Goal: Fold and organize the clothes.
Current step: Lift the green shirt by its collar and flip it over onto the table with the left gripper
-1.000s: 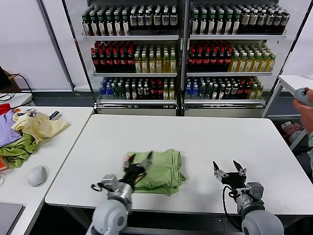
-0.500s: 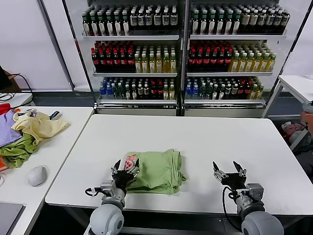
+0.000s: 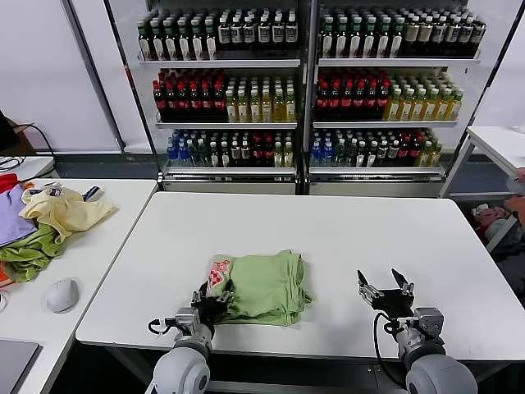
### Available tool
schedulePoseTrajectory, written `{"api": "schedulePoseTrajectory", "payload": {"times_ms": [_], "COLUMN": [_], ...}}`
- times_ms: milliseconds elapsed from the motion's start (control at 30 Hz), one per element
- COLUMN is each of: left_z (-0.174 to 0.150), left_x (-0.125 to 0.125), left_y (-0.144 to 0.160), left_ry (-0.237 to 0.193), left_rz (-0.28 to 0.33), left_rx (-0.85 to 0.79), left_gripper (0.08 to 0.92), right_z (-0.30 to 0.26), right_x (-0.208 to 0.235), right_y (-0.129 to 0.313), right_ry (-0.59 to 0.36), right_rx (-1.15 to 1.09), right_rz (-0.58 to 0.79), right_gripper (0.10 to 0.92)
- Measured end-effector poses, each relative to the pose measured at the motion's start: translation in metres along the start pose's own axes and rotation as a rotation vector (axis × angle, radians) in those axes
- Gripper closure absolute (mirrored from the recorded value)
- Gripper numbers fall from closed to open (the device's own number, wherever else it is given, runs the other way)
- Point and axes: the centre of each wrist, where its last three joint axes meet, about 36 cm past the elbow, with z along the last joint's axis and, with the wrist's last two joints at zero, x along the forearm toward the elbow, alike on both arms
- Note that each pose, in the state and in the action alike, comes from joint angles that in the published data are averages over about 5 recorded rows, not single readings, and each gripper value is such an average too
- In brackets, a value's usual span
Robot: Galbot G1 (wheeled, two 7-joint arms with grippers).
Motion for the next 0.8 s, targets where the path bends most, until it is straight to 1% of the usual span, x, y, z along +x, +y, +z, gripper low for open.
{"api": "schedulePoseTrajectory", "payload": {"times_ms": [267, 367, 467, 567, 667, 800], "left_z": [-0.010, -0.015, -0.021, -0.028, -0.037, -0.055], "left_x": [-0.001, -0.001, 0.001, 0.003, 0.007, 0.015], "left_y": [0.004, 0.009, 0.017, 0.029, 0.045, 0.073], "left_ry": [0.023, 0.024, 0.019, 0.014, 0.003, -0.033], "left_rz": [0.051, 0.068, 0.082, 0.094, 0.105, 0.110], "left_rx": [0.136, 0.205, 0.280, 0.361, 0.443, 0.538], "left_gripper": [0.700, 0.787, 0.855, 0.879, 0.881, 0.881], "right_z": [0.000, -0.001, -0.001, -0.001, -0.001, -0.001], "right_x": [0.003, 0.004, 0.003, 0.003, 0.001, -0.001], "right_y": [-0.001, 0.000, 0.000, 0.001, 0.002, 0.002], "right_ry": [-0.001, -0.002, -0.003, -0.004, -0.004, -0.005], "right_rx": [-0.002, -0.004, -0.006, -0.008, -0.009, -0.010], "right_rz": [0.005, 0.006, 0.005, 0.004, 0.002, -0.001], "right_gripper": [0.200, 0.200, 0.200, 0.200, 0.200, 0.200]}}
